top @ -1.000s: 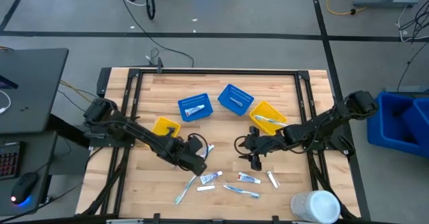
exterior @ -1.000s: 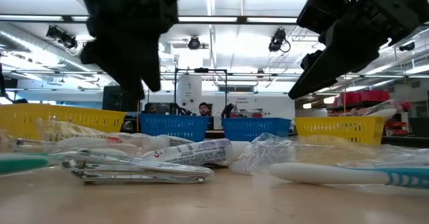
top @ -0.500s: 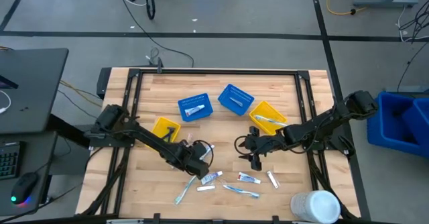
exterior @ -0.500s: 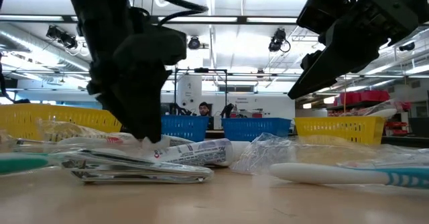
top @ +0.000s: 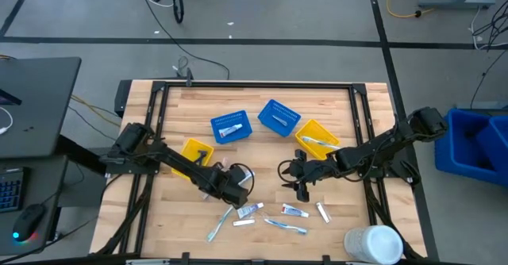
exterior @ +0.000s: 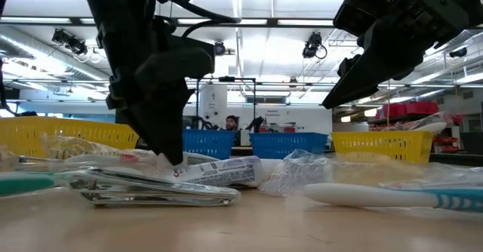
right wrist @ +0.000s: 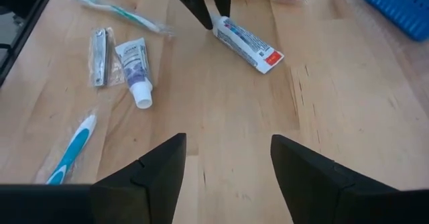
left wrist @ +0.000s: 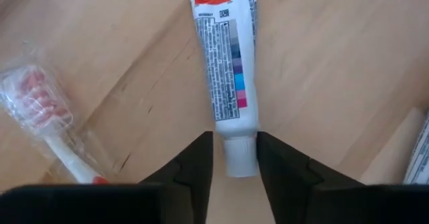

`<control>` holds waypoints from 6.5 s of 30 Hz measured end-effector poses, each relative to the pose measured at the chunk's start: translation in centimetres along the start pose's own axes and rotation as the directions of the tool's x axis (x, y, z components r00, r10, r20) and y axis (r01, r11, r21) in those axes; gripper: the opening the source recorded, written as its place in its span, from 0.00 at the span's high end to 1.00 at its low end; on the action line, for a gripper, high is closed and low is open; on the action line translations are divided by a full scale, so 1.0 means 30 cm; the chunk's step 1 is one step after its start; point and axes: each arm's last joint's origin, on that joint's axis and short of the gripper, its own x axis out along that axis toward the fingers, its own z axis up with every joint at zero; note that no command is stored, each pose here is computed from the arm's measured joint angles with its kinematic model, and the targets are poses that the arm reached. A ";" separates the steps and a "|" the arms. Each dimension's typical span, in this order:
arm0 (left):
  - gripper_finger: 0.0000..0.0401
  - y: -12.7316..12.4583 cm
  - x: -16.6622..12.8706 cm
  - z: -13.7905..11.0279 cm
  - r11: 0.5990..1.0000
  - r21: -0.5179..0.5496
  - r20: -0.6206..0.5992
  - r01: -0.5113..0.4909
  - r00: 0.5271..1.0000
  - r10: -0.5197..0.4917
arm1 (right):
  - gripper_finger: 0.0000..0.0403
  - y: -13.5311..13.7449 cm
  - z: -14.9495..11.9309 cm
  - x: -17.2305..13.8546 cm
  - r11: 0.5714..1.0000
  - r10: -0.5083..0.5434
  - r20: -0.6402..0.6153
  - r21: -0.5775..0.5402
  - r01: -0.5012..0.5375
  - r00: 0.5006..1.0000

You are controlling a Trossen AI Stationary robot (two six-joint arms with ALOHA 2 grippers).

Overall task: Pick & Place Travel size toiletries
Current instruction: Put the white toothpaste into the left blue bin, then put the silver nail cutter into the right blue bin

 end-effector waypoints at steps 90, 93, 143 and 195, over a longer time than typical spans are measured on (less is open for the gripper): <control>0.66 0.091 -0.347 0.142 0.963 0.221 0.216 0.152 0.956 -0.200 | 0.36 0.006 0.004 0.000 0.999 0.028 0.011 0.031 -0.028 1.000; 0.65 0.034 -0.380 0.096 0.949 0.232 0.264 0.211 0.926 -0.271 | 0.38 0.008 0.005 -0.001 0.999 0.043 0.012 0.033 -0.044 0.999; 0.64 -0.183 -0.223 -0.156 0.940 0.196 0.234 0.280 0.918 -0.322 | 0.40 0.171 -0.039 0.136 0.969 0.233 0.229 -0.136 -0.206 0.945; 0.64 0.155 -0.055 0.108 0.938 -0.298 -0.152 -0.178 0.979 0.138 | 0.38 0.098 0.058 0.053 0.950 -0.204 -0.119 -0.264 0.167 0.972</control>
